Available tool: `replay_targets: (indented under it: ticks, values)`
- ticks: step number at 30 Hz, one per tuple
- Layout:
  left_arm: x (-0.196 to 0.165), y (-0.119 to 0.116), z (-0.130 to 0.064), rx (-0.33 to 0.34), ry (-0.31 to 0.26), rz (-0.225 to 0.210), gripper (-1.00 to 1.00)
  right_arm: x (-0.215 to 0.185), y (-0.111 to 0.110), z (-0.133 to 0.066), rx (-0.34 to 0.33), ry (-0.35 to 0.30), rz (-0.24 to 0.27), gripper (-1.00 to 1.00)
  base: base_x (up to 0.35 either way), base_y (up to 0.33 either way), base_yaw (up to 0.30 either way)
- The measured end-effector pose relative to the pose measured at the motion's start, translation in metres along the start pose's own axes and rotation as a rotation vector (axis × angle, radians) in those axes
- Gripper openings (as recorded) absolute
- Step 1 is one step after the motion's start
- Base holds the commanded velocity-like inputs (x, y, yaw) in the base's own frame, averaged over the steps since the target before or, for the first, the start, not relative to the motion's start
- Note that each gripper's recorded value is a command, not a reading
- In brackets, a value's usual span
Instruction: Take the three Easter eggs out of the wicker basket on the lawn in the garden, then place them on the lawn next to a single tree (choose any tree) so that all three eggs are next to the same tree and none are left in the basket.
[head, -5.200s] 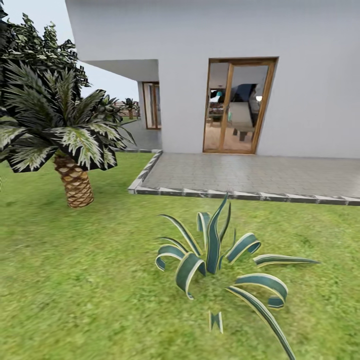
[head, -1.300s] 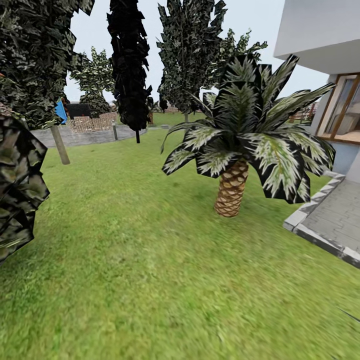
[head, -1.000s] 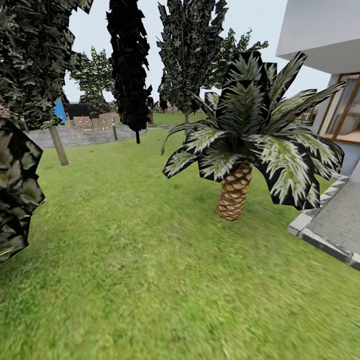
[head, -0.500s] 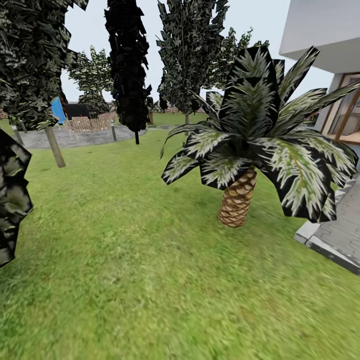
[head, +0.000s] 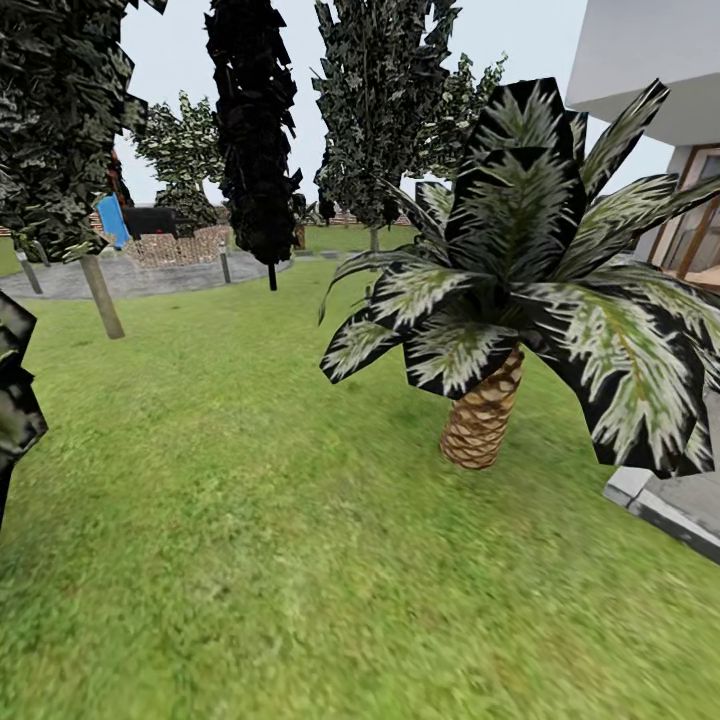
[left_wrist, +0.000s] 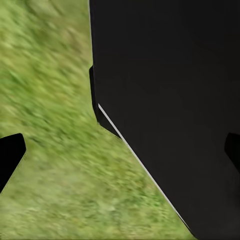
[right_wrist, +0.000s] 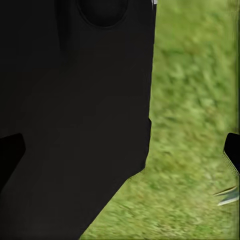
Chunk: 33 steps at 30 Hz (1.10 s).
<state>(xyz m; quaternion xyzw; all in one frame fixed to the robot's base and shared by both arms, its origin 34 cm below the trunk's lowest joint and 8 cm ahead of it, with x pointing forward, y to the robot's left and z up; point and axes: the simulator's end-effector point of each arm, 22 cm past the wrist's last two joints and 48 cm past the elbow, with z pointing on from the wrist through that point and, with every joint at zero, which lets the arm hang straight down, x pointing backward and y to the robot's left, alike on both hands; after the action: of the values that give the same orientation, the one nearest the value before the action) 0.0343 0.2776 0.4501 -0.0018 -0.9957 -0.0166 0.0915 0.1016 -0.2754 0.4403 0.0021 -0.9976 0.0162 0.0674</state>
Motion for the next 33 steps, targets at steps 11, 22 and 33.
replay_targets:
  ticks: [11, 22, 33]
  values:
    - [0.0004, -0.0002, 0.0, 0.001, 0.001, 0.0, 1.0, -0.0001, 0.0002, 0.0, 0.0, 0.0, 0.002, 1.0, 0.332, 0.0, 0.169]
    - [0.0004, 0.0, 0.0, 0.0, 0.001, 0.0, 1.0, -0.0001, 0.0003, 0.0, 0.0, 0.0, 0.004, 1.0, 0.333, 0.0, 0.261]
    - [0.0004, 0.0001, 0.0, 0.0, 0.001, 0.0, 1.0, -0.0001, 0.0004, 0.0, 0.0, 0.0, 0.004, 1.0, 0.333, 0.0, 0.261]
